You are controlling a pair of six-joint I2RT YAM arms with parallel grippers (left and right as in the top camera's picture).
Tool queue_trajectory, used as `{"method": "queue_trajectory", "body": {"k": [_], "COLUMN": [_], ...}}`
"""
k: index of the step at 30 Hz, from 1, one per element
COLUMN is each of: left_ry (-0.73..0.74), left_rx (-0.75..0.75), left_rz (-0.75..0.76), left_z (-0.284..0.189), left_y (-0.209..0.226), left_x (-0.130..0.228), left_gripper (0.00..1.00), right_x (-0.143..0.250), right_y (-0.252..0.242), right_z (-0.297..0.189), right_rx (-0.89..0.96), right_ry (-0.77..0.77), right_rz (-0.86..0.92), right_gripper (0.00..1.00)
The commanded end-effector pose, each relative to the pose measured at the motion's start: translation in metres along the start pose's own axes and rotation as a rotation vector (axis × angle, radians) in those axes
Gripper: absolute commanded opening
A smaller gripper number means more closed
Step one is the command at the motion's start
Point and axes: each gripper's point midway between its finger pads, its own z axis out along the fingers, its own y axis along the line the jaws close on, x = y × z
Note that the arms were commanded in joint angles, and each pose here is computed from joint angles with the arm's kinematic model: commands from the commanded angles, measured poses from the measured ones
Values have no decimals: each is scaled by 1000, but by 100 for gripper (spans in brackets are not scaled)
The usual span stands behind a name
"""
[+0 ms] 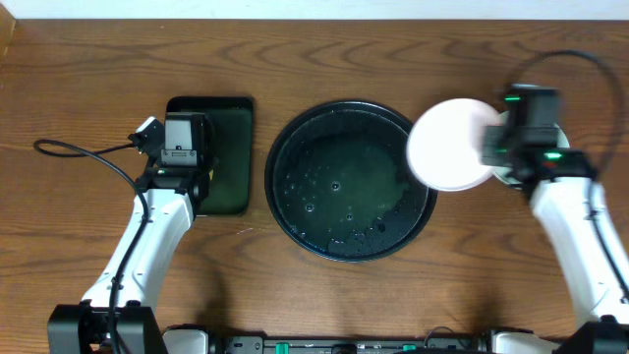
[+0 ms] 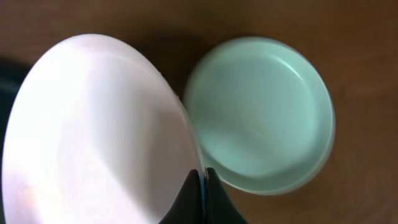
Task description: Clean dirty plates on tray and stack at the side
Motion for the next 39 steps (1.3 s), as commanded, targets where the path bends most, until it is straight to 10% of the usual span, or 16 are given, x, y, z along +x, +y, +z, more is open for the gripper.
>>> {"method": "queue_trajectory", "body": {"k": [1, 10, 21, 24, 26, 28, 39], "left_ry": [1, 1, 6, 7, 6, 6, 17], "left_rx": [-13, -13, -18, -19, -19, -18, -29], "left_rz": [13, 12, 15, 15, 15, 15, 22], "left_z": [1, 1, 1, 1, 1, 1, 33], "left_y": [4, 4, 5, 6, 6, 6, -3], "left_x": [1, 1, 2, 2, 2, 2, 11], "left_gripper": [8, 8, 8, 8, 8, 8, 9], "right_x": [-4, 21, 59, 58, 53, 43, -23], "right_y": [-24, -139, -152, -154, -152, -144, -50], "right_z": [-2, 19, 99, 107, 106, 102, 12], "right_rx": [-123, -10, -2, -2, -21, -82, -516], "right_ry": [2, 36, 173, 162, 143, 116, -35], "right_rz": [194, 538, 622, 619, 618, 617, 498], "right_gripper": [1, 1, 1, 37, 83, 99, 99]}}
